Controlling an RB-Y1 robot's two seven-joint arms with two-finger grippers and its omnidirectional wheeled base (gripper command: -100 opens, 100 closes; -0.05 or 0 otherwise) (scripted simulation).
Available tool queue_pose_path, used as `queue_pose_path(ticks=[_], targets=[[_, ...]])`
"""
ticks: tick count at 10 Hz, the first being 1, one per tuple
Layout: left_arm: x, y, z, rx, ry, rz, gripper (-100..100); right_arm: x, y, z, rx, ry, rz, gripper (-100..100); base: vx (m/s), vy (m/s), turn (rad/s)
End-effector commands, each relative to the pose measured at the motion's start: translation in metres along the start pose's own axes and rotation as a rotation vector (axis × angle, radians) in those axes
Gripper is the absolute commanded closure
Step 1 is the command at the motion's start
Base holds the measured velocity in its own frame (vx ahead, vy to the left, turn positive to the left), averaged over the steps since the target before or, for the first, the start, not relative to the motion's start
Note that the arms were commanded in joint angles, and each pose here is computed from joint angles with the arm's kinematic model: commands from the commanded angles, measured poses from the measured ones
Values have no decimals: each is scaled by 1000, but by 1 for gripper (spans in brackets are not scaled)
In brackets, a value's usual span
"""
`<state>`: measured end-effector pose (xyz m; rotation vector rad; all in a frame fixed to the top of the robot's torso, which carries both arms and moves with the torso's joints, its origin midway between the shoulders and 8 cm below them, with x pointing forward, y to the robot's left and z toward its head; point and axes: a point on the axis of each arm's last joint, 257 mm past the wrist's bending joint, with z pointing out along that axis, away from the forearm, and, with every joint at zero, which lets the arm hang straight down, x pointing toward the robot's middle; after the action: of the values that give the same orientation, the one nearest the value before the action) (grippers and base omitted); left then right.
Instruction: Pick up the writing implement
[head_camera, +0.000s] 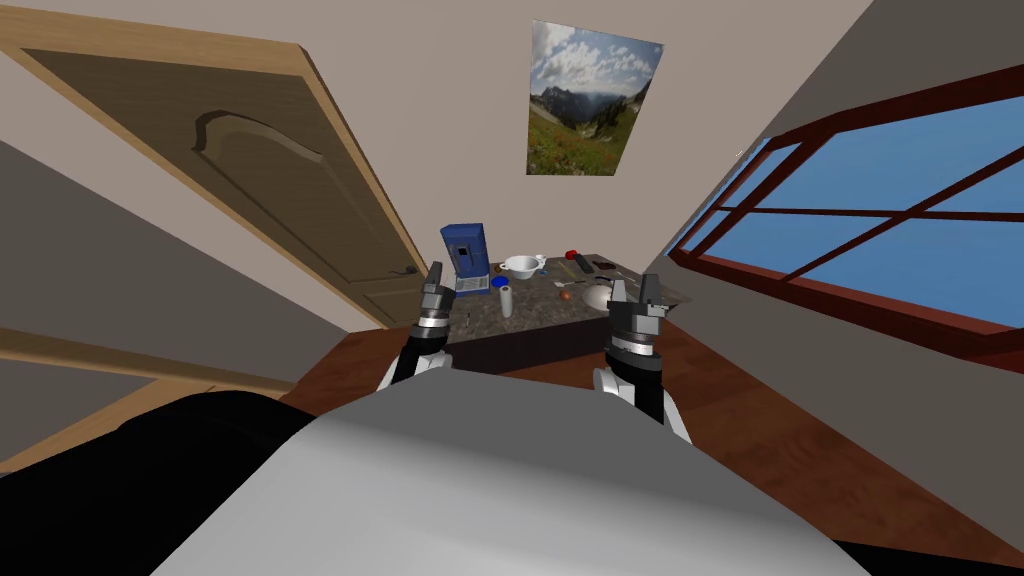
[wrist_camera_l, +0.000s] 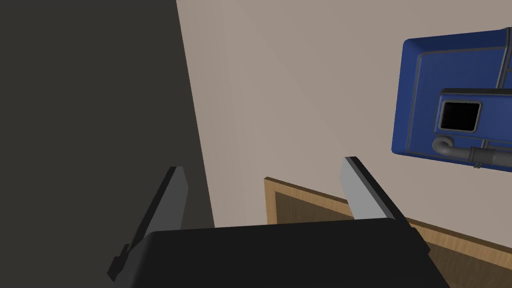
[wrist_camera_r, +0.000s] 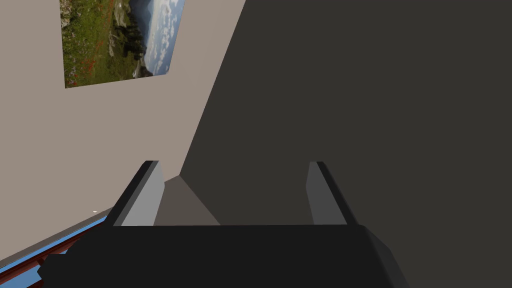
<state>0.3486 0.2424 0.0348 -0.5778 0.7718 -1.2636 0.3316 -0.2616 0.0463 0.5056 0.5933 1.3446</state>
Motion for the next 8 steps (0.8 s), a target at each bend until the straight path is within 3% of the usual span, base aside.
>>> queue_pose_path(ticks=[1, 7, 8], targets=[[7, 10, 3, -33, 48, 26, -100, 0, 0, 0, 0, 0, 0, 0, -14, -11, -12], [26, 41, 6, -141, 171, 97, -100, 0, 0, 0, 0, 0, 0, 0, -5, -9, -6], [27, 45, 5, -156, 172, 98, -100, 0, 0, 0, 0, 0, 0, 0, -5, -6, -6]])
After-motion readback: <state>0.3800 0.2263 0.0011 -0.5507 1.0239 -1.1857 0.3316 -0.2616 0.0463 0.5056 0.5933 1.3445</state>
